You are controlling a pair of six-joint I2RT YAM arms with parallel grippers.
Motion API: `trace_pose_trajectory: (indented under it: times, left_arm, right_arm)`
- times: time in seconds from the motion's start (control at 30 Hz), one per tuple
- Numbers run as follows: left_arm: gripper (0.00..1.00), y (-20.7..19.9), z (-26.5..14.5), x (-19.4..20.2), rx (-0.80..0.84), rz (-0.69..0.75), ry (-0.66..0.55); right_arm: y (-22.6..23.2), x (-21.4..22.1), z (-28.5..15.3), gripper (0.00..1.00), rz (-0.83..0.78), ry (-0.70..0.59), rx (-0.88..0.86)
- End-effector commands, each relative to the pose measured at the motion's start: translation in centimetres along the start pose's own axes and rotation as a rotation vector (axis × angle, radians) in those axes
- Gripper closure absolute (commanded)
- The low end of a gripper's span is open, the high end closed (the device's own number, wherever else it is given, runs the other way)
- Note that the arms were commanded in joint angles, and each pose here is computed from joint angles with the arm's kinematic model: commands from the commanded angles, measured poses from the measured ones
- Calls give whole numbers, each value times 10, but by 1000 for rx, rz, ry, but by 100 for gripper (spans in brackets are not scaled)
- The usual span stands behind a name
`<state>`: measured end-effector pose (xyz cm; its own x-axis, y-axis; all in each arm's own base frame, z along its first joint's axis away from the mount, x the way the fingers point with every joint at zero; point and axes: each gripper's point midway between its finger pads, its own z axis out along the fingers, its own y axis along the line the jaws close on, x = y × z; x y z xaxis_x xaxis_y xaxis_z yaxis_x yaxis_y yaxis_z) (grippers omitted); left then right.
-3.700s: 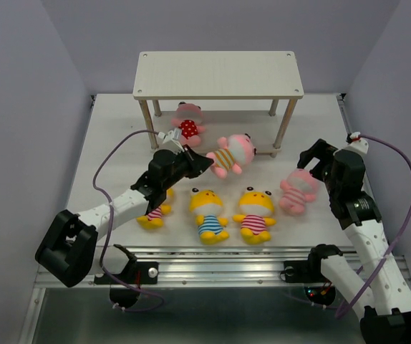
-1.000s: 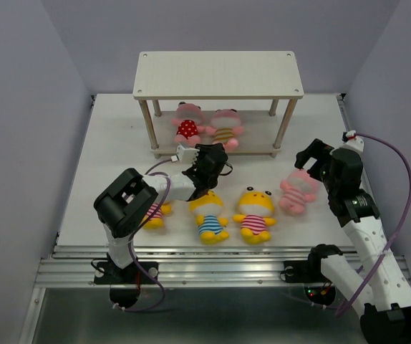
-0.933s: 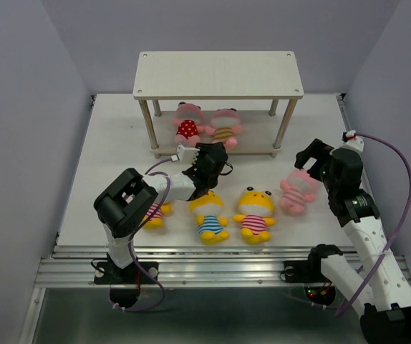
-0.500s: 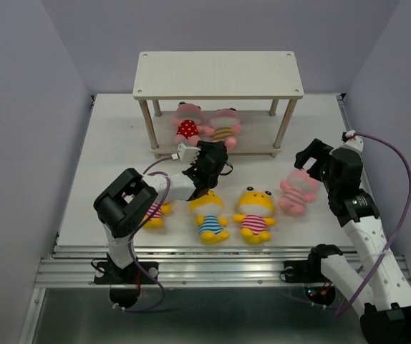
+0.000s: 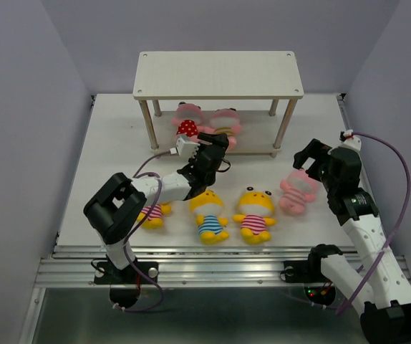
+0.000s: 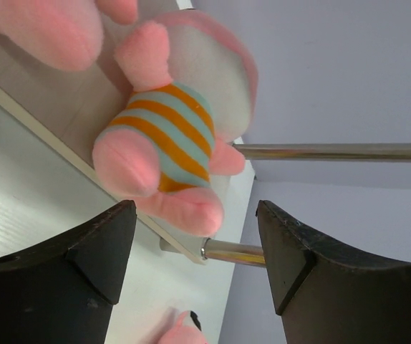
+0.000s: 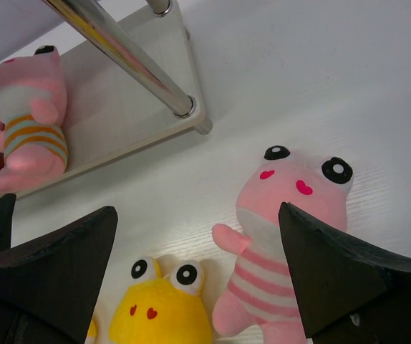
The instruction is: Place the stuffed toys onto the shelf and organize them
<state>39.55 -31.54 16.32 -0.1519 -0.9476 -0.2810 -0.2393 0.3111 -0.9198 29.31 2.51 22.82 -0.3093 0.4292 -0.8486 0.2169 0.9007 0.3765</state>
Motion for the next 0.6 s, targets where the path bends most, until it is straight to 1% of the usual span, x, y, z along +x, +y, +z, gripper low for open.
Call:
trace_pose_trajectory:
  times: [0.0,0.07,0.2,0.23,0.27,0.33,0.43,0.47,0.5,0.53,0.57]
  left_arm:
    - [21,-35,-18,-13,70,-2,6]
    - [20,-41,-23,-14,85,3,19]
    - [11,-53,-36,-15,118,40,66]
    - [4,-61,-44,-17,140,42,89]
    - [1,-59,-48,-19,134,76,96]
    - [1,-59,-58,-21,132,99,121]
    - [1,-52,-79,-37,115,123,128]
    - [1,-49,-91,-48,117,120,127]
    - [1,-47,-98,-53,117,120,129]
    - [1,-47,-111,-66,130,109,124]
    - [1,-36,-117,-71,101,136,126]
  right_arm:
    - [10,-14,0,0,-6,-44,-44]
    - [10,-13,0,0,-7,-42,-41]
    - [6,-12,2,0,15,-35,-14]
    - [5,-14,1,0,22,-38,-3]
    - [4,-14,0,0,35,-37,4]
    - [-3,-13,-2,0,55,-36,48]
    - [-12,-6,-8,0,98,-12,99]
    - [-14,-7,-11,0,107,-7,115]
    - [-21,4,-15,0,120,40,150]
    - [-25,8,-17,0,124,60,174]
    - [-31,19,-22,0,134,121,217]
